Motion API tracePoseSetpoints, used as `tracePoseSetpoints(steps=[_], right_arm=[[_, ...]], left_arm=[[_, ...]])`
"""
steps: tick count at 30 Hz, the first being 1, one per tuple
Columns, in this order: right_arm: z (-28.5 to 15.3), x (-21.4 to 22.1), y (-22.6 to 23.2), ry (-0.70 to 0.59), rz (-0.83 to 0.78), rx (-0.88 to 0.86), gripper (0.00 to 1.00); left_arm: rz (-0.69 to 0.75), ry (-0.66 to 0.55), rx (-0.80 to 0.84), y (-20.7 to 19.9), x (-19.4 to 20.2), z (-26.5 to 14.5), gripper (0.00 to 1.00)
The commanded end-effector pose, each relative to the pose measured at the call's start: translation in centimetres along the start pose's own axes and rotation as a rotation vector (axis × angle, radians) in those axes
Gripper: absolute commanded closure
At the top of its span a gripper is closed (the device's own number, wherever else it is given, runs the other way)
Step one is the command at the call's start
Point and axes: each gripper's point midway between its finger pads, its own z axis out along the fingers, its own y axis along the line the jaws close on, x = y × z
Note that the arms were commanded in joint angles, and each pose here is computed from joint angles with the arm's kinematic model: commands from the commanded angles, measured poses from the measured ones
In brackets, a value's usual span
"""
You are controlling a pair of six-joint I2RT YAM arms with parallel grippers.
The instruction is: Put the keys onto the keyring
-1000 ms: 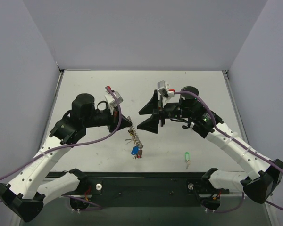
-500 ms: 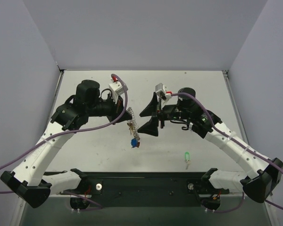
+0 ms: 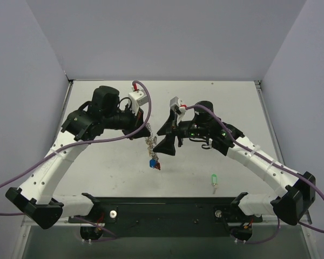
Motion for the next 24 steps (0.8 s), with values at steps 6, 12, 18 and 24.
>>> tracePoseSetpoints(steps=[6, 12, 18, 24], right_arm=[[0.5, -2.7, 1.3, -0.091, -0.056, -0.073, 0.17], [1.5, -2.5, 1.4, -0.076, -0.036, -0.083, 0.21], [1.7, -2.5, 1.6, -0.095, -0.028, -0.109, 0.3], [0.2, -3.9, 2.8, -0.166, -0.053, -0.16, 0.36]], left_arm=[[0.066, 0.006, 0.032, -0.9, -0.9, -0.6, 1.0], [0.074, -0.02, 0.067, -1.7, -1.7, -0.2, 1.0], [0.15, -0.012, 0.145, -2.8, -1.4, -0.1, 1.0], [0.23, -0.022, 0.258, -4.6, -0.8, -0.7, 1.0]])
